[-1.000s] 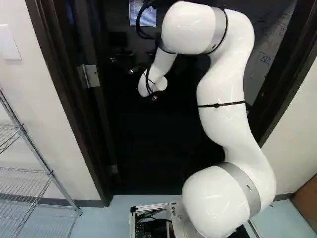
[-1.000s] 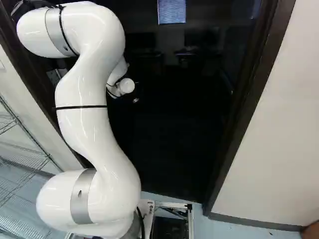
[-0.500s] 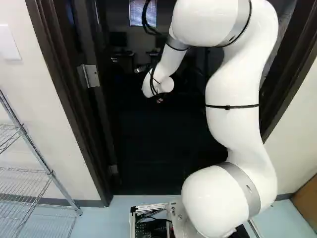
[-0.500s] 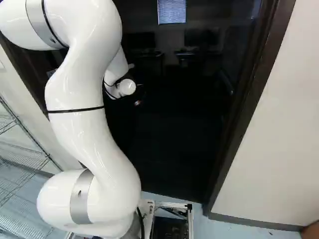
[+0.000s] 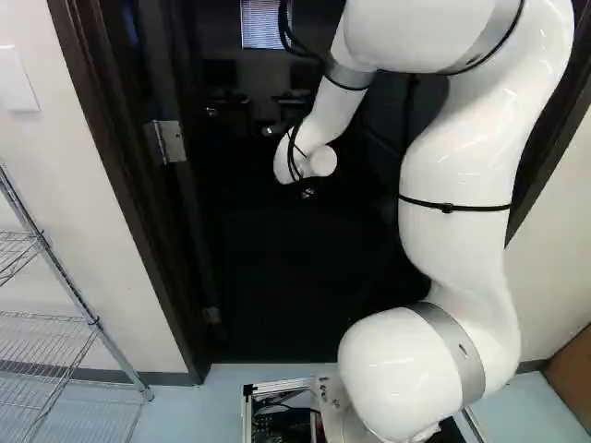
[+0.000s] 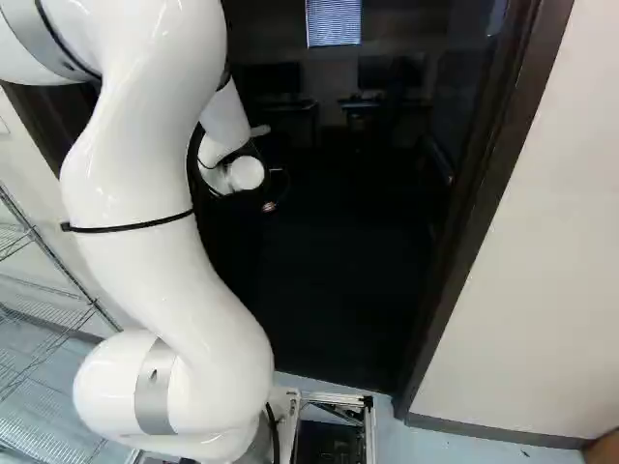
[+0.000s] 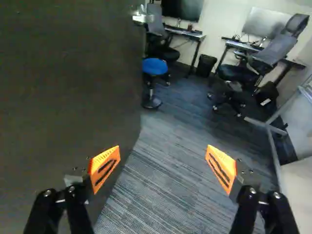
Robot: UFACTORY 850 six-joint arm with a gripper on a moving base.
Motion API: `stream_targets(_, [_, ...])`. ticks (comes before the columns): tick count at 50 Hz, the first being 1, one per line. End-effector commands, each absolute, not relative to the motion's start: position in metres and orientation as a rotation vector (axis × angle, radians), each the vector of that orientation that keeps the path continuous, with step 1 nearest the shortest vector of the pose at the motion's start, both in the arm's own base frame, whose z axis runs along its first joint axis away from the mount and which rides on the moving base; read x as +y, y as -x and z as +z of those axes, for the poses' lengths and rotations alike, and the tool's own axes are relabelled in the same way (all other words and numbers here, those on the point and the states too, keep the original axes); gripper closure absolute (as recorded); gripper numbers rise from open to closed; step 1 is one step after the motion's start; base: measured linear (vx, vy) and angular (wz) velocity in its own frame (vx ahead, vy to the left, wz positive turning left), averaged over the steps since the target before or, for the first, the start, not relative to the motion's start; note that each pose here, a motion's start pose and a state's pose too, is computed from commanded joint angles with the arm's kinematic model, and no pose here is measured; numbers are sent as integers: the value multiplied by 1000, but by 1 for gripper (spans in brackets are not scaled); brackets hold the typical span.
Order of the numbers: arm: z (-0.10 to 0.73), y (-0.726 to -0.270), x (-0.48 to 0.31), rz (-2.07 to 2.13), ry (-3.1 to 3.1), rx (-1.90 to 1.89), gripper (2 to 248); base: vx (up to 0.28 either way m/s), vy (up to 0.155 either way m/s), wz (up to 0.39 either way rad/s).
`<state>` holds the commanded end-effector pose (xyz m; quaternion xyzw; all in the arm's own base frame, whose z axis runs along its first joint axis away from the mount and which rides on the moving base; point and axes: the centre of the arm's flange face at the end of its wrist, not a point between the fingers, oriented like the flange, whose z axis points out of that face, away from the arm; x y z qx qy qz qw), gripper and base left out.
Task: Open the door and move inside
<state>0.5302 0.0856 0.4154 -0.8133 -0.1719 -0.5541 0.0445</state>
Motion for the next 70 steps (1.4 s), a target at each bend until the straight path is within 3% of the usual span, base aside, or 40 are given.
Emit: stream_targets(70, [419, -416, 13, -1712, 2614, 15, 3, 0, 0, 0])
